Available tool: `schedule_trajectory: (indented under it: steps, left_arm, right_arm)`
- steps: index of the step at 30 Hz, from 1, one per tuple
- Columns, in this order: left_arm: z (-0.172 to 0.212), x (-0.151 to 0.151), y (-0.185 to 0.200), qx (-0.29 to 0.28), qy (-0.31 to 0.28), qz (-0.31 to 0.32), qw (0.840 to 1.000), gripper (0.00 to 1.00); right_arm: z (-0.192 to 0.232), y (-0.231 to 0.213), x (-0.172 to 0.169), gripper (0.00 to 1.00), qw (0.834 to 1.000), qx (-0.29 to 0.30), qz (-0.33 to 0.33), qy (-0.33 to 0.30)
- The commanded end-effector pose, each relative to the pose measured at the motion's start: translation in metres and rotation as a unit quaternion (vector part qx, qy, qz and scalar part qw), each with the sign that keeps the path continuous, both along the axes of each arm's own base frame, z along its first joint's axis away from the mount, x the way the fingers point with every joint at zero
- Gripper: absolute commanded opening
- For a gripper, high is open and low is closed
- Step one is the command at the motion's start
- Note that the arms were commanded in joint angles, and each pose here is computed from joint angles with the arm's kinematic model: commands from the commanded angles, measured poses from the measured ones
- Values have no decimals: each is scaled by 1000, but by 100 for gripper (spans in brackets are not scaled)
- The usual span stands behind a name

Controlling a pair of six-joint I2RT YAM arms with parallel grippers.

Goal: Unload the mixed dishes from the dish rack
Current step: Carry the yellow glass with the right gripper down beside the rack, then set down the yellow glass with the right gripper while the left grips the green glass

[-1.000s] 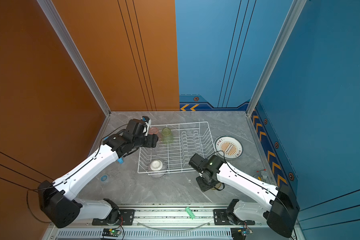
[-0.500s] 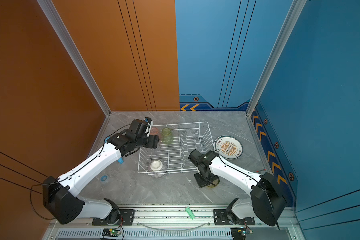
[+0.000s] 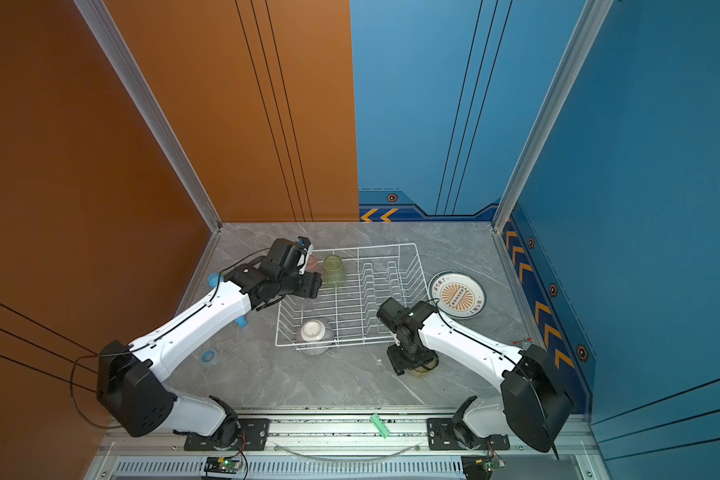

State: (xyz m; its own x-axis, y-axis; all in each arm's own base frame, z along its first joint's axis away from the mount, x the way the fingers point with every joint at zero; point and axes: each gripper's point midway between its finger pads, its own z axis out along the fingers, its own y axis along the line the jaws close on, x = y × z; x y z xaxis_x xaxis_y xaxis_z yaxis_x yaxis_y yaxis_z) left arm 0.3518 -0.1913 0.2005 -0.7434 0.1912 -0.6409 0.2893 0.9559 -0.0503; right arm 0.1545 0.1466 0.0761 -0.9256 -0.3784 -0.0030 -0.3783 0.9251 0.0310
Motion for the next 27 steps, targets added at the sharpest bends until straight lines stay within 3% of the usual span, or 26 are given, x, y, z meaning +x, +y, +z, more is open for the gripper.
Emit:
schedule_trajectory:
  steps: [1,15,27]
  left_arm:
    - [5,5,-9,10,-2,-17,1000,80]
    - [-17,61,-36,63,12,-28,998,83]
    - [-53,100,-41,100,64,-16,993,82]
  right_arm:
    - [23,-11,3,68,999,-10,-7,-29]
    - [108,-2,8,79,985,105,-11,-138]
    - [113,-6,17,79,981,110,-15,-157]
